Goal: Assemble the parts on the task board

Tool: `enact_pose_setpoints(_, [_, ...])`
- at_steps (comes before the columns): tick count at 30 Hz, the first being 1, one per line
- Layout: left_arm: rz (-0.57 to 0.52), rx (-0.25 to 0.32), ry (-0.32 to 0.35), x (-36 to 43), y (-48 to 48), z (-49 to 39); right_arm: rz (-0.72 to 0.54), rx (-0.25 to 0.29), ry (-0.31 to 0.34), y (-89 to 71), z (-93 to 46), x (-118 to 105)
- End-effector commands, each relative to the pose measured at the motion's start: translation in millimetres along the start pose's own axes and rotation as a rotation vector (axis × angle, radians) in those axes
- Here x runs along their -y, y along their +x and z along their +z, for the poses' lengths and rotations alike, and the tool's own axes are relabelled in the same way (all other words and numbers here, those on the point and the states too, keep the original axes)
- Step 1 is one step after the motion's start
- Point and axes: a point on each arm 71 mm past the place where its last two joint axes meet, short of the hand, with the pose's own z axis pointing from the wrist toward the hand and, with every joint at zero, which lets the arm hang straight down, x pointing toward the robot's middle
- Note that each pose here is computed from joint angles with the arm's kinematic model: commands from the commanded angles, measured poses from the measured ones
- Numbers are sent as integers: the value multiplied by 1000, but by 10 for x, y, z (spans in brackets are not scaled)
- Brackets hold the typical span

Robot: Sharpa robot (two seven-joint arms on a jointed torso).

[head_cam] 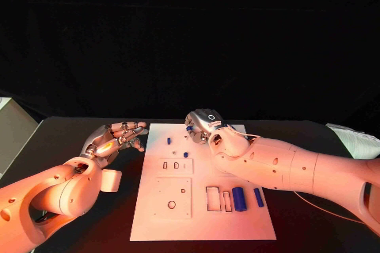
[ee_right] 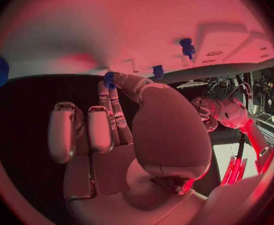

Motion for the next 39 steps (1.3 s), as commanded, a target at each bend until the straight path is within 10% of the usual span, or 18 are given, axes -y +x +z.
enact_pose_setpoints(1, [-4,-19,6,7,26,5,3,-15,-25,34,-1,-59])
enact_pose_setpoints(39, [0,-14,0,-4,5,11,30,-17,-18,18,-30,16])
